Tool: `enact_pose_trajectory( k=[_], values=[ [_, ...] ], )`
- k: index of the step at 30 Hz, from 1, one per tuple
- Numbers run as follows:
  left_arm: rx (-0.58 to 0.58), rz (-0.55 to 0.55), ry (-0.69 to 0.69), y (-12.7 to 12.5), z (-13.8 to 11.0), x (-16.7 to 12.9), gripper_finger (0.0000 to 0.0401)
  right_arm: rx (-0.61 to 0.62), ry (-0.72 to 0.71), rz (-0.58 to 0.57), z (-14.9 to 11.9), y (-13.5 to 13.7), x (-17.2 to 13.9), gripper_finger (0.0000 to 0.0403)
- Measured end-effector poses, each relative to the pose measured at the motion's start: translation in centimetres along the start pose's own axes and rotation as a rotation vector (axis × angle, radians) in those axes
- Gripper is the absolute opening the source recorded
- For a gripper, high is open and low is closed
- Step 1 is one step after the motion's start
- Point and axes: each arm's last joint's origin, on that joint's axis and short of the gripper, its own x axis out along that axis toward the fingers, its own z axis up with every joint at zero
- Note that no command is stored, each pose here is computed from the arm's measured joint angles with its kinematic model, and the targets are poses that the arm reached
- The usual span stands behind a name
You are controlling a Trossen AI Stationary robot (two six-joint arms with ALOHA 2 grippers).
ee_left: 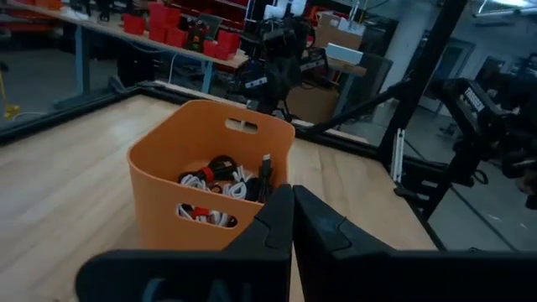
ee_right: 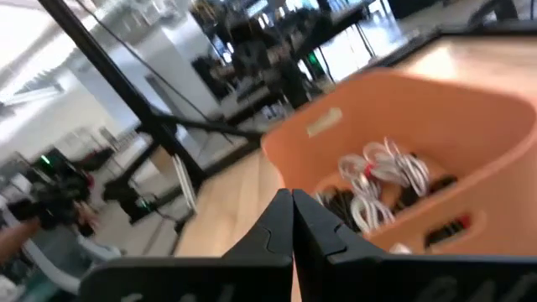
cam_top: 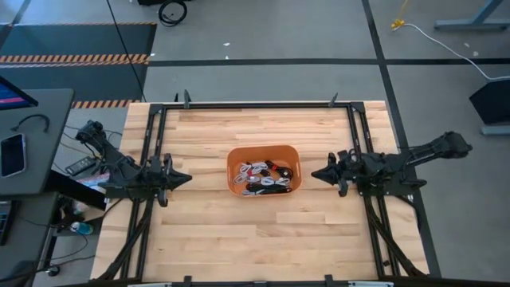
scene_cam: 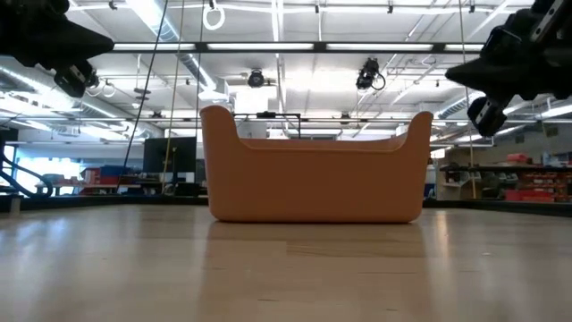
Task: Pick and place USB-C Cables
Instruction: Return to Home Position
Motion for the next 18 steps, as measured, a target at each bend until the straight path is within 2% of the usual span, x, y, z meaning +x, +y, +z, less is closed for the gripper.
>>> enact_pose_trajectory(
  k=[8, 15, 18],
  values=[
    [0.036, 0.0, 0.0, 0.0, 0.0, 0.0, 0.0007, -0.022, 0.088, -0.057, -0.96, -0.47, 0.33, 0.0],
    [0.071, 0.0, 0.0, 0.0, 0.0, 0.0, 0.0007, -0.028, 0.012, -0.179, -0.77, -0.84, 0.35, 0.0005],
    [0.072, 0.0, 0.0, 0.0, 0.0, 0.0, 0.0007, -0.032, -0.031, -0.134, -0.29, -0.45, 0.41, 0.0012]
  ],
)
